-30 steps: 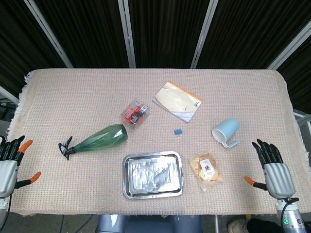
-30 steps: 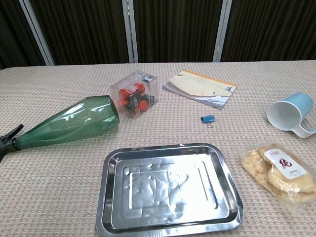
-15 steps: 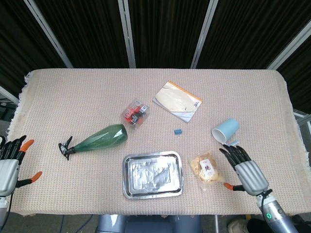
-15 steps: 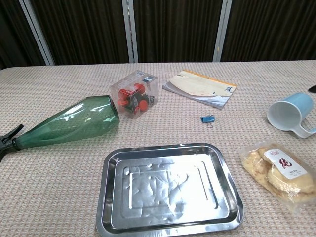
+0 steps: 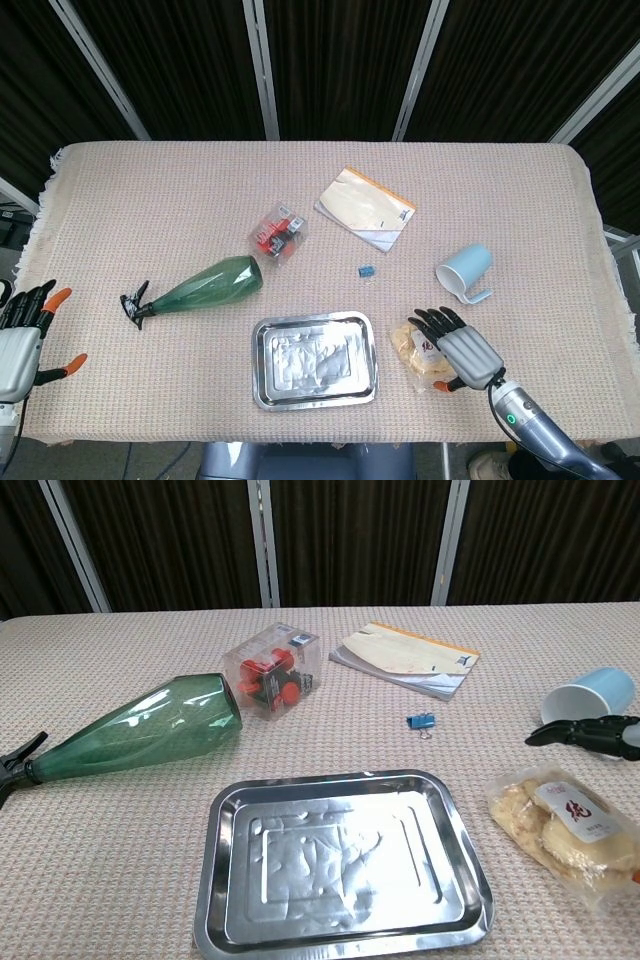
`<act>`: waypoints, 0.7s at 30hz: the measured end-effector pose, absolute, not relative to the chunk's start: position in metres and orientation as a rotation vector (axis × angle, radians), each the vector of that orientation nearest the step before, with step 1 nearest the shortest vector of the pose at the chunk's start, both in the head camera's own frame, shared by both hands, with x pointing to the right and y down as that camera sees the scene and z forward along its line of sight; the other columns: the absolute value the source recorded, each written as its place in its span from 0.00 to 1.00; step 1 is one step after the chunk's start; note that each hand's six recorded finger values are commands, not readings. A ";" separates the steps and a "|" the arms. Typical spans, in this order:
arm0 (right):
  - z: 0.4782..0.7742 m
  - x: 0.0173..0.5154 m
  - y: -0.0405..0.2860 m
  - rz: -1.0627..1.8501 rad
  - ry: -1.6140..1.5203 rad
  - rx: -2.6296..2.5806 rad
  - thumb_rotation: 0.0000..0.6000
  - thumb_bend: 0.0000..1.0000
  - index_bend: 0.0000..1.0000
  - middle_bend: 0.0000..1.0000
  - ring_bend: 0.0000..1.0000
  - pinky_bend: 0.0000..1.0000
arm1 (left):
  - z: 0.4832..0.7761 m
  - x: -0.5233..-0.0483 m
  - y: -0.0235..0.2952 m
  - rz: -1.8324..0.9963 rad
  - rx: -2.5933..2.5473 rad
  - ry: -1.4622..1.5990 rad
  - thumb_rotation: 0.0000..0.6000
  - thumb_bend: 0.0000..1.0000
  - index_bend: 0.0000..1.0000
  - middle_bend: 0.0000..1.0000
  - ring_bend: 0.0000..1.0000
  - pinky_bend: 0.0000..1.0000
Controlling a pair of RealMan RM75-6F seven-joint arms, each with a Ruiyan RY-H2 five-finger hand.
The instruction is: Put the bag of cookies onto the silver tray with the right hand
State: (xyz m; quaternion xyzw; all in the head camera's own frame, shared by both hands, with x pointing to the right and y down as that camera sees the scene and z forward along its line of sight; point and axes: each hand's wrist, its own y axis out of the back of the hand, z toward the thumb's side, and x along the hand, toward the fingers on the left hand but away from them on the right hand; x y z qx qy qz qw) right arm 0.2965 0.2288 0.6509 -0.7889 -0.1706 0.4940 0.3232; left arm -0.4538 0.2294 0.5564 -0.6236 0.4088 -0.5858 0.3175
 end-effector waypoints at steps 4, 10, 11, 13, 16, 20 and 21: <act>0.662 0.291 0.230 1.310 -0.392 -2.072 1.00 0.06 0.00 0.00 0.00 0.00 | 0.558 -0.454 0.229 -1.547 -1.644 1.072 0.95 0.15 0.12 0.00 0.00 0.00; 0.673 0.284 0.227 1.320 -0.330 -2.070 1.00 0.06 0.00 0.00 0.00 0.00 | 0.560 -0.453 0.229 -1.550 -1.647 1.068 0.95 0.16 0.12 0.00 0.00 0.00; 0.675 0.283 0.227 1.321 -0.319 -2.070 1.00 0.06 0.00 0.00 0.00 0.00 | 0.560 -0.454 0.230 -1.552 -1.647 1.069 0.95 0.15 0.12 0.00 0.00 0.00; 0.678 0.281 0.226 1.324 -0.300 -2.070 1.00 0.06 0.00 0.00 0.00 0.00 | 0.561 -0.454 0.230 -1.556 -1.648 1.070 0.94 0.15 0.12 0.00 0.00 0.00; 0.682 0.278 0.225 1.331 -0.272 -2.073 1.00 0.06 0.02 0.00 0.00 0.00 | 0.562 -0.455 0.231 -1.560 -1.650 1.069 0.95 0.15 0.12 0.00 0.00 0.00; 0.688 0.274 0.223 1.339 -0.237 -2.070 1.00 0.07 0.09 0.03 0.00 0.03 | 0.563 -0.457 0.232 -1.570 -1.650 1.069 0.94 0.15 0.12 0.00 0.00 0.00; 0.689 0.273 0.222 1.341 -0.231 -2.068 1.00 0.08 0.11 0.04 0.00 0.05 | 0.563 -0.457 0.233 -1.572 -1.650 1.068 0.95 0.15 0.12 0.00 0.00 0.00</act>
